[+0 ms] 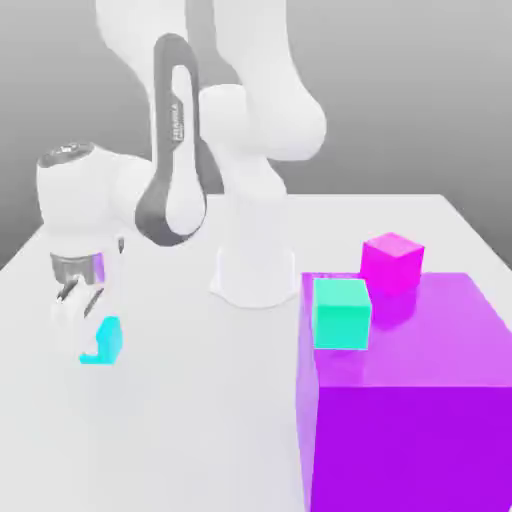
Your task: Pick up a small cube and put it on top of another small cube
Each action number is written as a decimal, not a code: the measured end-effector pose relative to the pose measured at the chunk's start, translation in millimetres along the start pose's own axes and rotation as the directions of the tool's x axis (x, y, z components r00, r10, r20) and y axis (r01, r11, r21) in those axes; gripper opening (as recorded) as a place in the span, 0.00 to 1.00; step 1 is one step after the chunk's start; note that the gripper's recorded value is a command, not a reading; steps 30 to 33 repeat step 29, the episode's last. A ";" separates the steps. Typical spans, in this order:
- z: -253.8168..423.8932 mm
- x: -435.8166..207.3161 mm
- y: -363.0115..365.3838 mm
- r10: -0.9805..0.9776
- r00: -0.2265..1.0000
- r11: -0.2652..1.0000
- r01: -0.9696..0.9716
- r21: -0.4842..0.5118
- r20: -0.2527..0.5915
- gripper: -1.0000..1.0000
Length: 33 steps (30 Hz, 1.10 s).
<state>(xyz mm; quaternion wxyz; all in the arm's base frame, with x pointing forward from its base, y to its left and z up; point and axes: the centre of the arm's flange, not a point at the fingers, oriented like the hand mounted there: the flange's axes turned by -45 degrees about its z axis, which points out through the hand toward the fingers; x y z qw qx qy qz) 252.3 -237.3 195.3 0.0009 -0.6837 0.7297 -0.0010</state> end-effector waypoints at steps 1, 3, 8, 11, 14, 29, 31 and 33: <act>-9.8 -11.7 -14.6 -0.050 0.999 0.999 0.050 0.002 0.000 0.00; -31.3 -30.3 -40.3 -0.130 0.992 0.992 0.130 0.005 0.001 0.00; -92.1 -103.9 -98.7 -0.356 0.935 0.934 0.356 0.016 0.004 0.00; -131.4 -161.9 -119.6 -0.491 0.871 0.871 0.491 0.021 0.006 0.00; -171.4 -226.1 -126.2 -0.619 0.786 0.785 0.618 0.023 0.007 0.00; -217.0 -405.0 -62.3 -0.894 0.448 0.448 0.894 0.004 0.005 1.00; -217.0 -405.0 -62.3 -0.894 0.448 0.448 0.894 0.004 0.005 1.00; -217.0 -405.0 -62.3 -0.894 0.448 0.448 0.894 0.004 0.005 1.00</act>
